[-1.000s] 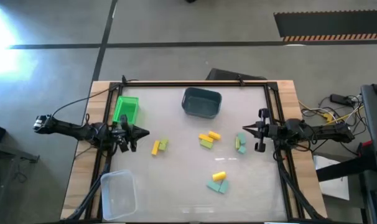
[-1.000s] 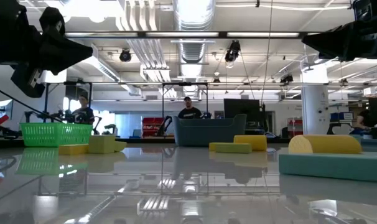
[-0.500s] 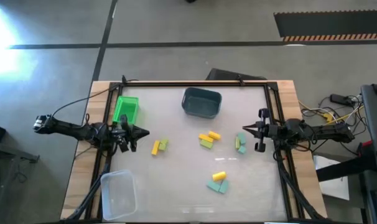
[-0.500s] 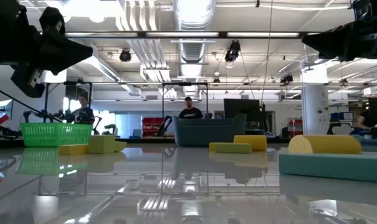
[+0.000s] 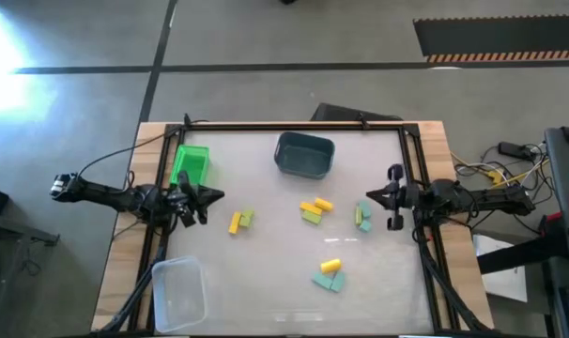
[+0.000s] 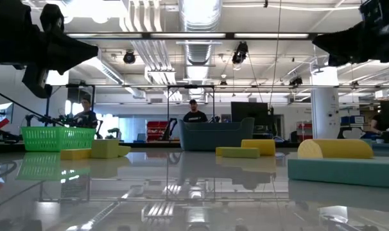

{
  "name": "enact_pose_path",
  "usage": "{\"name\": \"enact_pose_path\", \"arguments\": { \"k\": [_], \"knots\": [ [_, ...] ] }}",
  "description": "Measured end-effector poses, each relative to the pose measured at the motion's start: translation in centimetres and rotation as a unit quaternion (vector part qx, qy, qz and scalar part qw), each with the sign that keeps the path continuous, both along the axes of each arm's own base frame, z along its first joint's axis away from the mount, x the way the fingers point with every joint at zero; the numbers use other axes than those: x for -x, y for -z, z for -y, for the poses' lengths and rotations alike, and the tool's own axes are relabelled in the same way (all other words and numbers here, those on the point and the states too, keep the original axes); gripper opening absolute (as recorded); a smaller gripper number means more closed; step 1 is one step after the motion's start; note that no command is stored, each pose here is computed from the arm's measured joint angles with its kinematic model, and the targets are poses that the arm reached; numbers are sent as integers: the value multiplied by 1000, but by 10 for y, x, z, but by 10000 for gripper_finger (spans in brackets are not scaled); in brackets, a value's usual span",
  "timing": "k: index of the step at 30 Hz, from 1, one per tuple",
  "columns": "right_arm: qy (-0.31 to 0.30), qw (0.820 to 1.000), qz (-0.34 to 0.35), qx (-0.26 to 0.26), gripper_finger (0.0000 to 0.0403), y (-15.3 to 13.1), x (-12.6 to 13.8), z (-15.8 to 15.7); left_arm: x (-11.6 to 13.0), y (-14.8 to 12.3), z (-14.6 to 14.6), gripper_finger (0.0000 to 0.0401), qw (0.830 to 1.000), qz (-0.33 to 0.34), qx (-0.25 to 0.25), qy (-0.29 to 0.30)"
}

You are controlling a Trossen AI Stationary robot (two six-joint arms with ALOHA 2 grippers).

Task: Sort & place blocks by color
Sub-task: Put the yellow block into the blue bin

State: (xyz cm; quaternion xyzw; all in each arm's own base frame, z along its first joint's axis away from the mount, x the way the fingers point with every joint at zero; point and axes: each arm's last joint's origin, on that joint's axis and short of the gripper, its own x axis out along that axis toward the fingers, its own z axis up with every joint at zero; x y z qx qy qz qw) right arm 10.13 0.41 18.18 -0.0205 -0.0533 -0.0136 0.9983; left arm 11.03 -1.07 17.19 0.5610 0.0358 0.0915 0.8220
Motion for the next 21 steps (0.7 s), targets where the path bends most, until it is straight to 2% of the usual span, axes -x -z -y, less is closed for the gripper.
{"name": "enact_pose_path", "arguments": {
  "k": [2,3,5,9,16,19,21],
  "knots": [
    [-20,993,7,-116,9,-1,0,0,0,-2,0,10,1000,9,2,0],
    [-23,988,10,-154,9,-1,0,0,0,-2,0,10,1000,11,2,0],
    [-27,980,10,-195,9,-1,0,0,0,-2,0,10,1000,11,2,-1],
    [-29,978,11,-204,9,-1,0,0,0,-2,0,10,1000,10,2,-7],
    [-8,988,16,-155,9,-2,0,1,0,-1,0,10,1000,7,2,4],
    [30,987,37,-152,9,-5,1,3,-1,-1,4,10,998,9,12,65],
    [28,986,57,-154,9,-9,1,3,-1,-2,8,10,988,13,59,140]
  ]
}}
